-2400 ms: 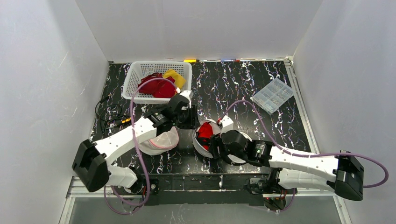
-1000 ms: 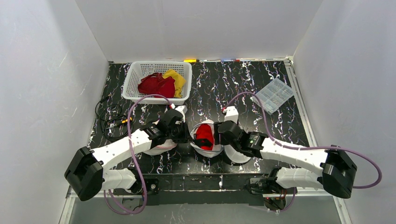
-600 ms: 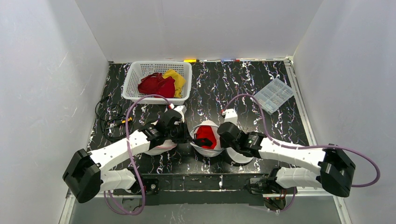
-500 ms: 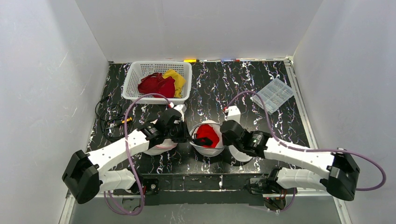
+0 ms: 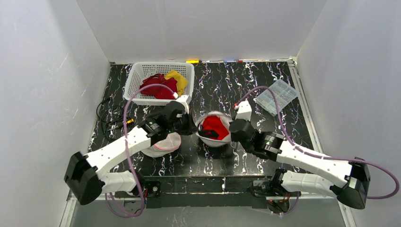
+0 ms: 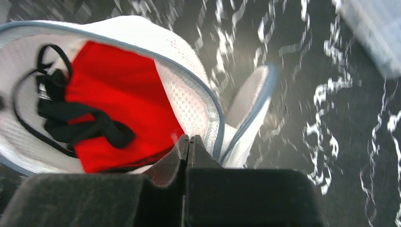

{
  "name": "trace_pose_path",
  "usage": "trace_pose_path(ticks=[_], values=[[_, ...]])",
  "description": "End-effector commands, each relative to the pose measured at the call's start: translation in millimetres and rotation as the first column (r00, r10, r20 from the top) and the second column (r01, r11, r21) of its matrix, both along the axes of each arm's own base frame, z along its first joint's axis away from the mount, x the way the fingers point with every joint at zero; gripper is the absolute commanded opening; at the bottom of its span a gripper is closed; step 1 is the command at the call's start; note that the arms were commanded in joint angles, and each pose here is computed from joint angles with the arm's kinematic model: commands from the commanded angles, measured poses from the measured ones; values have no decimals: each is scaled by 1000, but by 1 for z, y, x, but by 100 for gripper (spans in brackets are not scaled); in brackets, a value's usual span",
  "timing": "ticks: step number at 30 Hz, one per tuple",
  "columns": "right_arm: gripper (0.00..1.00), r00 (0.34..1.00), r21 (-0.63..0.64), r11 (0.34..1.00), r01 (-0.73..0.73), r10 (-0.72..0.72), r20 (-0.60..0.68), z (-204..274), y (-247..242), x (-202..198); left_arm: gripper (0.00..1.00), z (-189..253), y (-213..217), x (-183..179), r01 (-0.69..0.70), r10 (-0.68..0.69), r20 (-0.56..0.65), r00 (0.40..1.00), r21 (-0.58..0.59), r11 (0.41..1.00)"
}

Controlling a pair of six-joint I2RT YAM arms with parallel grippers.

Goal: Unzip the laundry bag and remove the bra
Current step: Adjust the laundry bag at the center of the board.

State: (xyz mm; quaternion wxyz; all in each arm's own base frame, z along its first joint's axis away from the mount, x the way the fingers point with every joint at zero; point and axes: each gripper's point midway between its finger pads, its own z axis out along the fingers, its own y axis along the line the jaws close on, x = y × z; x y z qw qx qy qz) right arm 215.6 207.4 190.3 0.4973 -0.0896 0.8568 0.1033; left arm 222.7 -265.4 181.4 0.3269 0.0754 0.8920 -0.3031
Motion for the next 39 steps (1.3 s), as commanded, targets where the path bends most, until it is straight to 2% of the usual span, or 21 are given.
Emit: trace_pose_path(ticks=[1,5,8,12,14,16,20,24,28,31,34,39], values=[[1,997,-22,999,45,-47,-62,-50,-15,-10,0,-64,11,-8,-16,25,-89,996,96,995],[1,993,-26,999,37,-40,-110,-70,-20,-19,0,-82,11,-13,-8,20,-116,993,102,995],[3,993,-15,999,29,-30,-111,-65,-22,-23,0,-84,11,-15,3,9,-118,993,99,995],[45,998,39,999,-8,11,-63,-33,-21,-23,0,-85,12,-17,16,-3,-123,992,105,994],[57,995,102,991,-91,94,-31,-13,-7,-26,0,-84,11,-17,19,-6,-122,993,104,994],[63,980,176,965,-196,198,7,7,14,-32,0,-84,10,-17,21,-9,-125,992,102,995],[62,938,218,916,-337,347,-8,16,55,-38,0,-85,7,-17,35,-22,-131,991,100,994],[51,916,210,900,-382,399,-46,2,81,-35,0,-90,10,-19,39,-24,-138,990,111,993],[49,895,184,887,-424,441,-61,-16,93,-35,0,-93,11,-23,45,-29,-151,988,107,993],[48,842,125,856,-501,516,-159,-46,102,-51,0,-96,10,-25,53,-35,-162,986,105,993],[50,816,64,837,-543,545,-193,-65,101,-67,0,-99,8,-28,62,-44,-178,983,96,993],[55,811,-19,837,-548,525,-260,-100,78,-79,1,-100,8,-32,66,-50,-187,981,81,995]])
